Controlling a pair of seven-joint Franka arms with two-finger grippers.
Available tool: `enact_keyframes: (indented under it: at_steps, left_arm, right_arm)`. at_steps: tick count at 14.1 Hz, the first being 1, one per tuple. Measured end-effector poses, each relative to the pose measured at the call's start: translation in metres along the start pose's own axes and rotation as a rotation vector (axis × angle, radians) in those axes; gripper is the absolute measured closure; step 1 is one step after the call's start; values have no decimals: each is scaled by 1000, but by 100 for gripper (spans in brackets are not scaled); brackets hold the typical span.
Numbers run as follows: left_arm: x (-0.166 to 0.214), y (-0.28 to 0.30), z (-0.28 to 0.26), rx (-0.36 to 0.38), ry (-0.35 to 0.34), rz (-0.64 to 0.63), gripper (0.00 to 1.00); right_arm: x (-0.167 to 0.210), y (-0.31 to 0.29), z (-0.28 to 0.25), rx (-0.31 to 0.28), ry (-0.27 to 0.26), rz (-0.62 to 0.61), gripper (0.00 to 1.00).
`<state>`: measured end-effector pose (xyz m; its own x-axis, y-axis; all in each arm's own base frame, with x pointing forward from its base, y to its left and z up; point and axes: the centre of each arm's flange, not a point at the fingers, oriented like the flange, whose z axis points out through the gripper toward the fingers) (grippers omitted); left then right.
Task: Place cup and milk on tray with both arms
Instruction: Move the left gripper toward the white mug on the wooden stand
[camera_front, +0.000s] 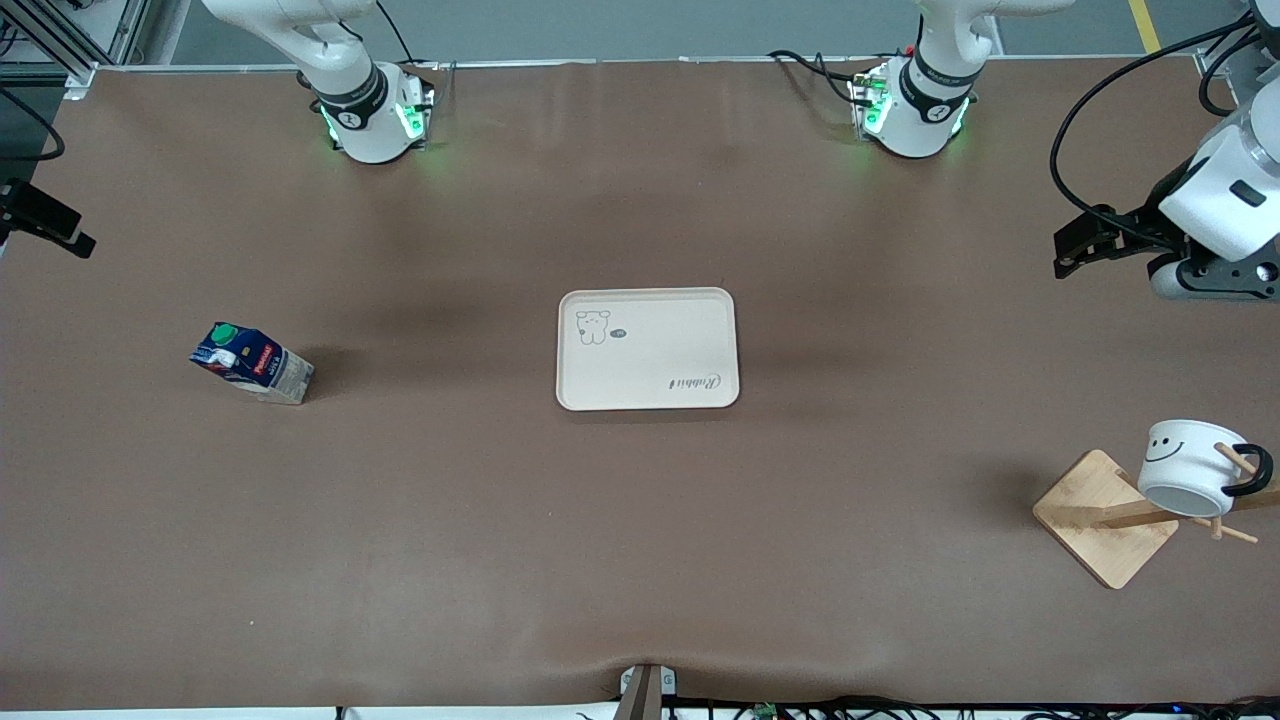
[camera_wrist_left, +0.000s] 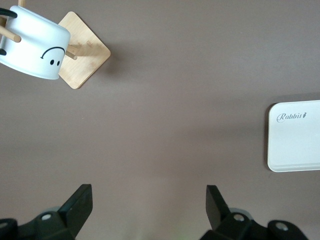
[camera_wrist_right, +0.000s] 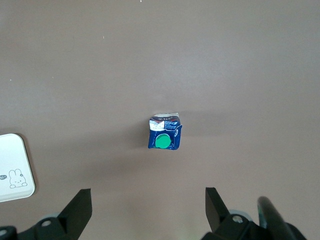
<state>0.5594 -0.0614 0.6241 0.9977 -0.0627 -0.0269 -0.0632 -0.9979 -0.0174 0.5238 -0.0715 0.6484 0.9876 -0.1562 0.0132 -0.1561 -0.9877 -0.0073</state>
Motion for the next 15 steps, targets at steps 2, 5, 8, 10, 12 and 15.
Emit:
enact_keyframes:
  at_steps: [2, 5, 8, 10, 12, 15]
  left_arm:
    - [0, -1, 0, 0, 2, -1, 0]
    - [0, -1, 0, 0, 3, -2, 0]
    - [2, -1, 2, 0, -1, -4, 0]
    - [3, -1, 5, 0, -4, -11, 0]
    - [9, -2, 14, 0, -21, -13, 0]
    - [21, -20, 37, 0, -58, -45, 0]
  right_arm:
    - [0, 0, 0, 0, 0, 0, 0]
    - [0, 0, 0, 0, 1, 0, 0]
    - [0, 0, 0, 0, 1, 0, 0]
    - [0, 0, 0, 0, 1, 0, 0]
    - [0, 0, 0, 0, 1, 0, 0]
    - [0, 1, -1, 0, 1, 1, 0]
